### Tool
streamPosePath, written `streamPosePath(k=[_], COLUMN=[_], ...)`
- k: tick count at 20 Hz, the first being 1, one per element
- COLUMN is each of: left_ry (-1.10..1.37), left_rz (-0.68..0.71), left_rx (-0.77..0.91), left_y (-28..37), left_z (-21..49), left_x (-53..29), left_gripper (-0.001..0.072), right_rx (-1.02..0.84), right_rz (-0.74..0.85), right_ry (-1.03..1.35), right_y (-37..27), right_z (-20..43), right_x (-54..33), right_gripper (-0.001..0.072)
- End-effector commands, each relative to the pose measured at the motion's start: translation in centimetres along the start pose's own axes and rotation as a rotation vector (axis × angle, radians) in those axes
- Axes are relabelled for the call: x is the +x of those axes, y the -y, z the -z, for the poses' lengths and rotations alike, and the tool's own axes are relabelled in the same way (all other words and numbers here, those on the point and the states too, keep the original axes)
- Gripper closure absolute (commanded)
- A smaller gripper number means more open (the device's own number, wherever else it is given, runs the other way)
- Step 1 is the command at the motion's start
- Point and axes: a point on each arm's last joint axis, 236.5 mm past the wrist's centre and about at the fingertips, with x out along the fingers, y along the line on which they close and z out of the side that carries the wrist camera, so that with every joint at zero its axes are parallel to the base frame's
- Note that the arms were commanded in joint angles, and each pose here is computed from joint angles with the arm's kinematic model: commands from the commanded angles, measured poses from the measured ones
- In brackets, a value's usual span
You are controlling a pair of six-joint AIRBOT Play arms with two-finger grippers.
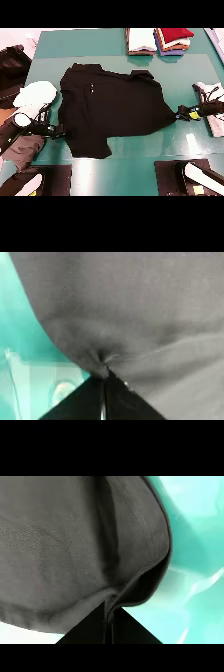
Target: Fold the shirts.
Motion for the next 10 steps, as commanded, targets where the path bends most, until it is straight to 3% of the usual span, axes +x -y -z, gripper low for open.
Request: streamPosePath(k=[1, 3, 6, 10], left_ry=[0.064, 0.186, 0.573, 1.111], left_rz=[0.027, 0.057, 0.104, 0.089], left_rx=[0.031, 0.102, 0.283, 0.505], left_y=[1.8, 4.6, 11.5, 19.0], left_z=[-2.6, -6.1, -11.7, -9.8], left_x=[-2.1, -6.4, -20.3, -42.6], left_gripper=[0.0685, 0.0686, 0.0685, 0.0686], right_rx=[-0.039, -0.105, -0.254, -0.453], right_rz=[-0.005, 0.007, 0.065, 0.156], right_ry=[0.025, 0.132, 0.419, 0.875], right_y=[-1.1, -2.9, -7.1, -14.8], right_z=[-1.3, -3.5, -7.1, -7.4], right_x=[-2.0, -5.8, -15.3, -31.0], right_gripper=[0.0696, 0.0696, 0.0696, 0.0696])
